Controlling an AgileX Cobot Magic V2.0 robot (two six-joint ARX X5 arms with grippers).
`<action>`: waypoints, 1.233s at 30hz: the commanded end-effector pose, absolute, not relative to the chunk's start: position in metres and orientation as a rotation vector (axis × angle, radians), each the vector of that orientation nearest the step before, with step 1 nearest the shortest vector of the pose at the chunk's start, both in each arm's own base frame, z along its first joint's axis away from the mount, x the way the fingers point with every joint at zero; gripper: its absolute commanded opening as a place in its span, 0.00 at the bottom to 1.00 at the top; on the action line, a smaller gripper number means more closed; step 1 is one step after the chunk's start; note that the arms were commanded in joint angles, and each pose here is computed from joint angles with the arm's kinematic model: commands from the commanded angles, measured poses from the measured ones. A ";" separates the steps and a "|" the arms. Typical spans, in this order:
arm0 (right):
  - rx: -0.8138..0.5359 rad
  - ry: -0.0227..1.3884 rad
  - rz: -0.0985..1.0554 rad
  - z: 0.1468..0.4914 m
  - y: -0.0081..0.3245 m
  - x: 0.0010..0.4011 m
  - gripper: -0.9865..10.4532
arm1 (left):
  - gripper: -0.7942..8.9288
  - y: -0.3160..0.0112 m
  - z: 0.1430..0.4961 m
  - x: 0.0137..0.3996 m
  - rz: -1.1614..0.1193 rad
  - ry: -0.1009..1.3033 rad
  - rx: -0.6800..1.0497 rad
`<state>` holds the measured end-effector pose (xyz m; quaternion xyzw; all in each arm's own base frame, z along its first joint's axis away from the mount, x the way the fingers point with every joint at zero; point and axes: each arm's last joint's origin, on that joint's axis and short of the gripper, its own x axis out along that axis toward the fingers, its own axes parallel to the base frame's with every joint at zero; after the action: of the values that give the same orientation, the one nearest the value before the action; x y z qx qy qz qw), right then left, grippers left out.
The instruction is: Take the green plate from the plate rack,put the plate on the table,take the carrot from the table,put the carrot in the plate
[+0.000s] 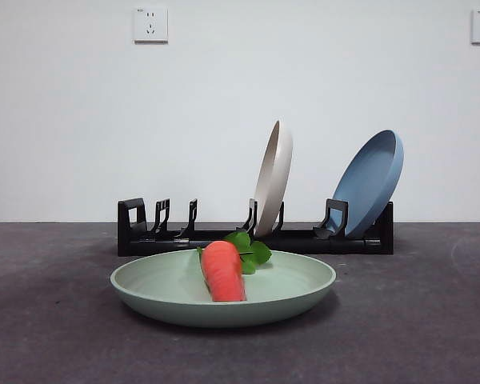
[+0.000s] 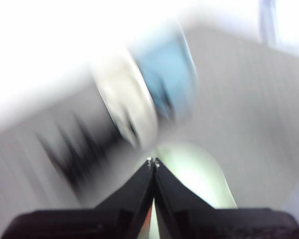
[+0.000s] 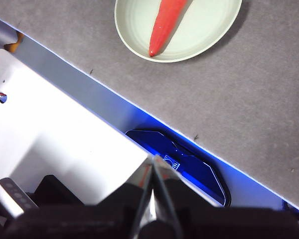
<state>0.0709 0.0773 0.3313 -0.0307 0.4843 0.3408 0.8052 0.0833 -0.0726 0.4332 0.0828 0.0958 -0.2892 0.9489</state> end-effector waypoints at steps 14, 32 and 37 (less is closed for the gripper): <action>-0.070 1.030 0.733 0.331 0.077 0.071 0.09 | 0.08 -0.012 0.308 0.083 -0.100 -0.176 0.104; -0.069 1.030 0.733 0.331 0.077 0.071 0.09 | 0.08 -0.008 0.168 0.096 -0.053 0.059 -0.004; -0.069 1.030 0.733 0.331 0.077 0.071 0.09 | 0.08 -0.009 0.153 0.097 -0.052 0.120 -0.022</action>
<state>0.0708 0.0772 0.3314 -0.0304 0.4841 0.3408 0.8053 0.0970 -0.0089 0.1578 -0.0018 0.0531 -0.0277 0.9982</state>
